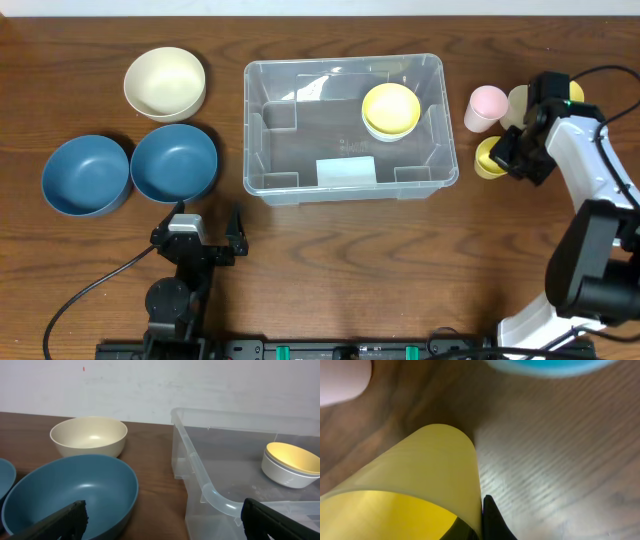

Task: Pack container
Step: 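Carry the yellow cup into the bin beside the bowl stack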

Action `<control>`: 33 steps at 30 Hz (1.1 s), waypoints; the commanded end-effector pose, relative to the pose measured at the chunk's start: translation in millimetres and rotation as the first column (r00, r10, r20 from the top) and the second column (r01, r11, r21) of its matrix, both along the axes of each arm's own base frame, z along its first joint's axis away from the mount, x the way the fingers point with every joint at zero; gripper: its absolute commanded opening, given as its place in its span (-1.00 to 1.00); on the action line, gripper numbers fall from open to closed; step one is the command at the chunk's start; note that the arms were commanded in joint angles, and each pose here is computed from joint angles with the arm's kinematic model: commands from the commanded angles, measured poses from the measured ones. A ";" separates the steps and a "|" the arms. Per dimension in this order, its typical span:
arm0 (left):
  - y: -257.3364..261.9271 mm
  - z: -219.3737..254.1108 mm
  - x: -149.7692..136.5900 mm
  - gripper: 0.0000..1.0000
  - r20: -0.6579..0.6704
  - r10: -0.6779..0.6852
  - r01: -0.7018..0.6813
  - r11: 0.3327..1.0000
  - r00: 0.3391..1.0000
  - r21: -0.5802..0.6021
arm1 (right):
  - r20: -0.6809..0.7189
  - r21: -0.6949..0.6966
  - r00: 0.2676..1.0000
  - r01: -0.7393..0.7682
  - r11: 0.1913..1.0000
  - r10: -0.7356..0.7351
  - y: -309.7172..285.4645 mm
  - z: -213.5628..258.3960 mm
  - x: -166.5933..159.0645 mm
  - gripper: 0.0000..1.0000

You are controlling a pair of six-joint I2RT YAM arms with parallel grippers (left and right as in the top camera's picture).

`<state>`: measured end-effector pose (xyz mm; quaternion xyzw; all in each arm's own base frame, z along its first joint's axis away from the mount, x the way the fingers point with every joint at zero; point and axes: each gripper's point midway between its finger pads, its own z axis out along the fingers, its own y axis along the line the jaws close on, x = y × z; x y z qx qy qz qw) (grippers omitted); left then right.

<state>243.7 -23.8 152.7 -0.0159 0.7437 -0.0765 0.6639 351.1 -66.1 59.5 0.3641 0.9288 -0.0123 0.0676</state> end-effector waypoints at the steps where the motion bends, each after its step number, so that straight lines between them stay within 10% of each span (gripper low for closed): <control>1: 4.7 -16.7 -0.5 0.96 -0.049 0.023 -0.022 1.000 0.999 0.022 | 0.140 0.037 0.989 -0.053 0.998 0.047 11.9 49.2 2.0 -0.97; 15: 4.7 -16.6 -0.5 0.96 -0.048 0.023 -0.022 1.000 0.999 0.022 | 0.564 -0.022 0.786 -0.293 0.956 0.254 82.4 200.1 -29.8 -0.98; 33: 4.7 -16.7 -0.5 0.96 -0.049 0.023 -0.022 1.000 0.999 0.022 | 0.381 0.082 0.816 -0.497 0.864 0.434 198.1 92.8 1.5 -0.97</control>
